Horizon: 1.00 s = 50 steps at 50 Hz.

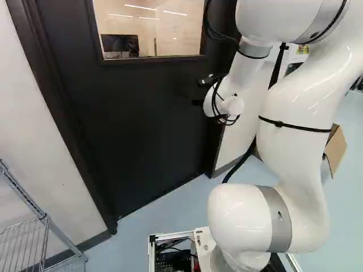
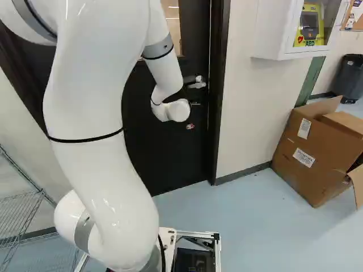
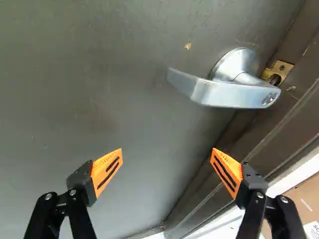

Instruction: Open the door and move inside

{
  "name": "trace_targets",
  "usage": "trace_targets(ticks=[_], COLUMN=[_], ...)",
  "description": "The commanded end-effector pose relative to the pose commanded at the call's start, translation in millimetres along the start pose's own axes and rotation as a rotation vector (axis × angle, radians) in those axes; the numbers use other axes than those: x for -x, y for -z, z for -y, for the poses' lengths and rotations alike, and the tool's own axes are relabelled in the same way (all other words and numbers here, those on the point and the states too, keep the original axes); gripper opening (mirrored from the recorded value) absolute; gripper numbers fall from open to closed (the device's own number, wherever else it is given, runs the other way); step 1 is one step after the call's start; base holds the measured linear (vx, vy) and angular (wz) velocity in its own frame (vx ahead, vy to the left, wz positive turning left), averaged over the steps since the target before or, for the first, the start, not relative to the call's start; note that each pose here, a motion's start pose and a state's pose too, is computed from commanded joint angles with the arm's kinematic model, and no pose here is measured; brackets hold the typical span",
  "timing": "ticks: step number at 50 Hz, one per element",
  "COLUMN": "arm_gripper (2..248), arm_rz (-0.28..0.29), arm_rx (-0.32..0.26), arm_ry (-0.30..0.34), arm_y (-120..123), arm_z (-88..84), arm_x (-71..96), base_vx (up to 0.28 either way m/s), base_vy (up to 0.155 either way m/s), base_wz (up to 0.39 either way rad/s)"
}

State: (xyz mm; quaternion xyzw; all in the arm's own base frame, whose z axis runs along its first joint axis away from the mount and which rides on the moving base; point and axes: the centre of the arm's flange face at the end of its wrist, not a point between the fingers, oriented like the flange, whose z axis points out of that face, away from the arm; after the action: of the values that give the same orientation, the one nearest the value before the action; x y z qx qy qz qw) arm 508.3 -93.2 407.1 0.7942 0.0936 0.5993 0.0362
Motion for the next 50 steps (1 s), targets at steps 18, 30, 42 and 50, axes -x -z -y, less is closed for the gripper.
trace_targets(ticks=[18,30,42,50], arm_gripper=[247,247,247,247], arm_rz=[0.0,-0.002,-0.009,-0.016], arm_rx=[0.039,0.117,0.183,0.186], arm_ry=[-0.036,-0.107,-0.176,-0.189], arm_y=[-0.8,-3.2,-17.0,-30.5], arm_z=[-3.7,-10.8,-13.5,-9.5], arm_x=[-0.1,-0.2,-3.2,-6.8], base_vx=[0.0,0.0,0.0,0.0], base_vy=[0.0,0.0,0.0,0.0], base_wz=[0.0,0.0,0.0,0.0])
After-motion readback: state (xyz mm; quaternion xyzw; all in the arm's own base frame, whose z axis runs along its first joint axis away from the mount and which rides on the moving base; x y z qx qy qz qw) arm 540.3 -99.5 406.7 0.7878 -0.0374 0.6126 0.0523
